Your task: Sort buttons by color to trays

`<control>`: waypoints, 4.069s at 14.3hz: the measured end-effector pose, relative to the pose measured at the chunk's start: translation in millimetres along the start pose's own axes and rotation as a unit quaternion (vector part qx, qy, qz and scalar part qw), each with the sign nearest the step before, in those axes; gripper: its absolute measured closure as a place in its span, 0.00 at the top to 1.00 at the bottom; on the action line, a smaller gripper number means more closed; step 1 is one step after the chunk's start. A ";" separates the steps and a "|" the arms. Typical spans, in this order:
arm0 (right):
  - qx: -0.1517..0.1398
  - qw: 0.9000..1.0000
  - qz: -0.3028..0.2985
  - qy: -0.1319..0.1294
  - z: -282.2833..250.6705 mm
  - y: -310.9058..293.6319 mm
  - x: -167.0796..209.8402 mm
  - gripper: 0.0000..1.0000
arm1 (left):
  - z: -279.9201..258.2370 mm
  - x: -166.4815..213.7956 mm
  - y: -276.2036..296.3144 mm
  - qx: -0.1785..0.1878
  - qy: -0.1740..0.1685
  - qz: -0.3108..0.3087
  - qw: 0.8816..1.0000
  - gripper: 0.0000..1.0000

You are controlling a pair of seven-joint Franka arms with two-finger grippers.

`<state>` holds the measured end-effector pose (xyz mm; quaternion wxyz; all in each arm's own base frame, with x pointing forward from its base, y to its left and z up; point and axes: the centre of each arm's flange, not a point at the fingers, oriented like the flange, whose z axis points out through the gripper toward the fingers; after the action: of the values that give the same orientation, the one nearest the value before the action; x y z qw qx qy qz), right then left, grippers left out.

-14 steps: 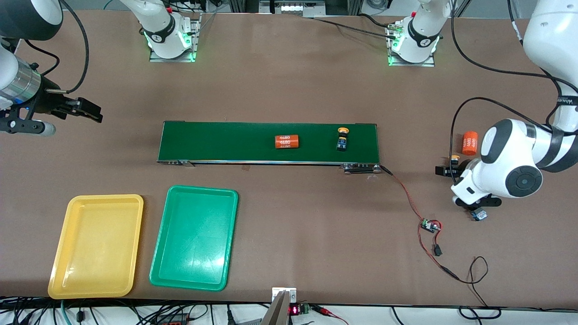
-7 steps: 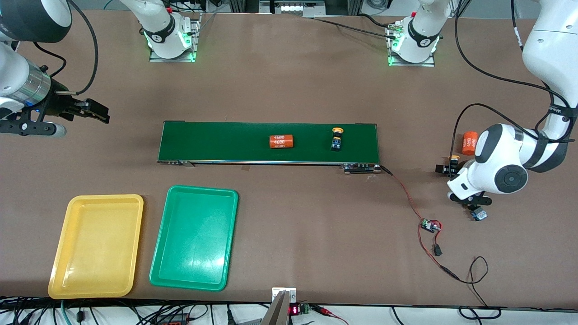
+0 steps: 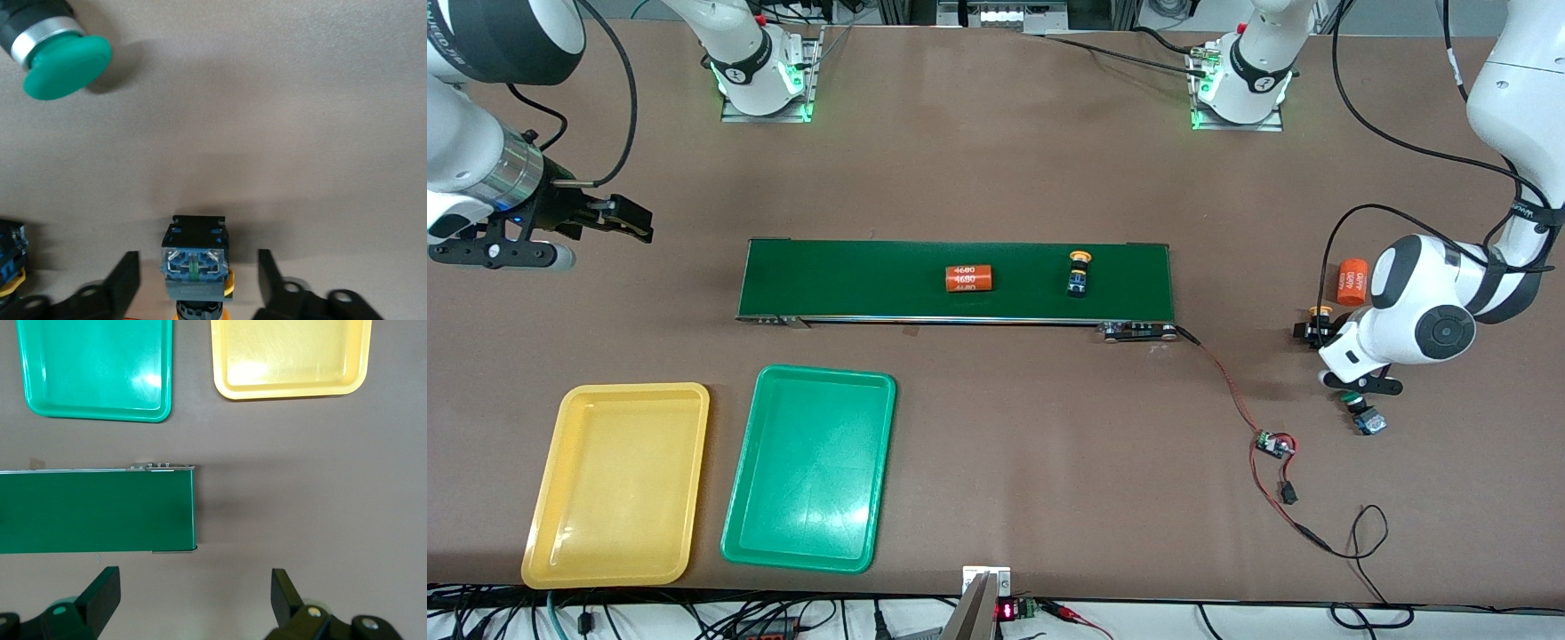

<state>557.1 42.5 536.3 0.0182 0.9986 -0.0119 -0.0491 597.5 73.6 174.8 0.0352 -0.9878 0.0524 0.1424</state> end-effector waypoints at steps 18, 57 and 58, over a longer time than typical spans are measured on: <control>-0.003 1.000 -0.011 -0.011 5.8 -14.5 -0.8 1.00 | -144.8 -23.7 221.8 -0.044 0.007 0.070 0.997 0.41; 0.022 1.000 -0.001 -0.018 26.7 -12.9 -19.0 1.00 | -113.5 11.2 2.9 0.026 -0.023 -0.126 0.991 1.00; 0.021 1.000 0.001 -0.016 30.7 -11.6 -27.8 1.00 | -114.4 11.3 4.9 0.025 -0.023 -0.120 0.992 1.00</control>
<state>526.7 53.7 508.1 -0.0032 0.9978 -0.0139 -0.0646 639.6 58.1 280.8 0.0780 -0.9823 -0.0635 0.1583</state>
